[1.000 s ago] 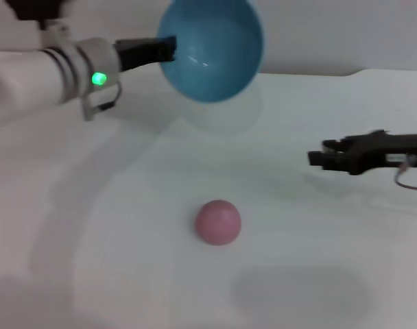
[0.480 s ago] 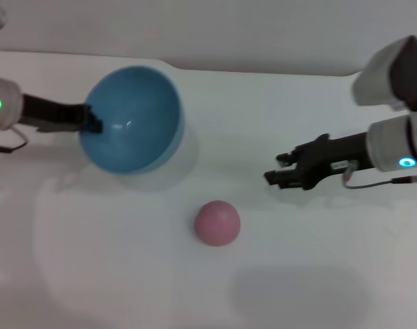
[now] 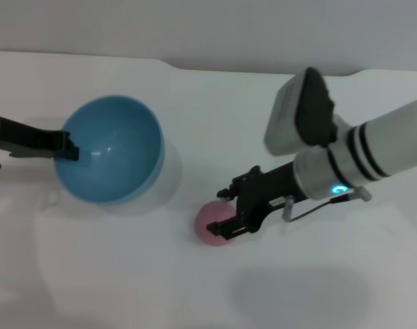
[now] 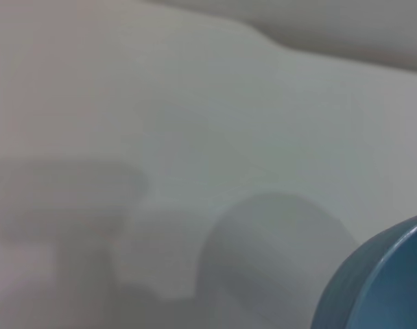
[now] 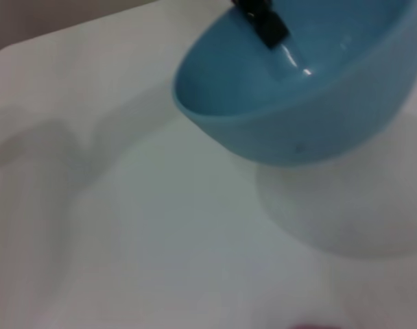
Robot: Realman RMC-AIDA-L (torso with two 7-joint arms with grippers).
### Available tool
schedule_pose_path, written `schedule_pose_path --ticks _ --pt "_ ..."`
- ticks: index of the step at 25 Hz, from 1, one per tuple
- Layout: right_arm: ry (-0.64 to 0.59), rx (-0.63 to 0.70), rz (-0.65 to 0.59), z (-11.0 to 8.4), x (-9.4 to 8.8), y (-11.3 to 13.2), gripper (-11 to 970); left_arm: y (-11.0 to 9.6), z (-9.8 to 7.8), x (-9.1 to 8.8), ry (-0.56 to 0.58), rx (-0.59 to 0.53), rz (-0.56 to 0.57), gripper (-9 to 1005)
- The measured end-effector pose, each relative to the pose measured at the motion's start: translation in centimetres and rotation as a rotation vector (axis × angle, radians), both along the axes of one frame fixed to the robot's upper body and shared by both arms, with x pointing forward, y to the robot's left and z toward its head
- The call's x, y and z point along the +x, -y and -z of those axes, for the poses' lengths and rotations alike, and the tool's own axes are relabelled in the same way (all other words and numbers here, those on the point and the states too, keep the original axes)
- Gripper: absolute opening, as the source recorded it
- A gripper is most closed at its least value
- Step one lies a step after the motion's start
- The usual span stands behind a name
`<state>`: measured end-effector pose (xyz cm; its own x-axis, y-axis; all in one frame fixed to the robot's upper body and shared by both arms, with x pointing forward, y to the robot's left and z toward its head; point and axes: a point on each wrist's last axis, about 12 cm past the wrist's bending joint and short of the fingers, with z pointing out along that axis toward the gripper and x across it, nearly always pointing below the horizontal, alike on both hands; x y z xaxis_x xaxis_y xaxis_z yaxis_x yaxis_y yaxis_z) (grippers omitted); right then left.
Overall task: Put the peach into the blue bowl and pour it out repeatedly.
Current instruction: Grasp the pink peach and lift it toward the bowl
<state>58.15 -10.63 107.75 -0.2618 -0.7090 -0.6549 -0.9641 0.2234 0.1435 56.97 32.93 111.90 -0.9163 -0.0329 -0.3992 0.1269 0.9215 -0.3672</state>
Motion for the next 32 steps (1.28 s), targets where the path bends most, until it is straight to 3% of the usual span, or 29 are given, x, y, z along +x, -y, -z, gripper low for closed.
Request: schedule_pose_path --ticks 4,15,25,30,32 --pt "0.025 -0.030 -0.017 0.9 -0.6 -1.0 695 0.5 0.0 -0.1 -0.017 0.017 0.021 -1" --pt "0.074 -0.057 0.043 3.6 -1.9 -1.0 618 1.4 -0.3 0.1 -0.019 0.008 0.044 0" --pt "0.061 0.004 0.120 3.1 -1.6 0.1 548 3.0 -0.3 0.6 -0.020 -0.002 0.081 -1" --pt "0.031 0.108 0.253 2.0 -0.6 2.7 342 3.7 -0.1 0.9 -0.025 0.002 0.104 -1" --pt "0.026 0.153 0.321 1.6 0.0 4.7 276 5.0 0.6 1.5 -0.047 -0.016 0.123 0"
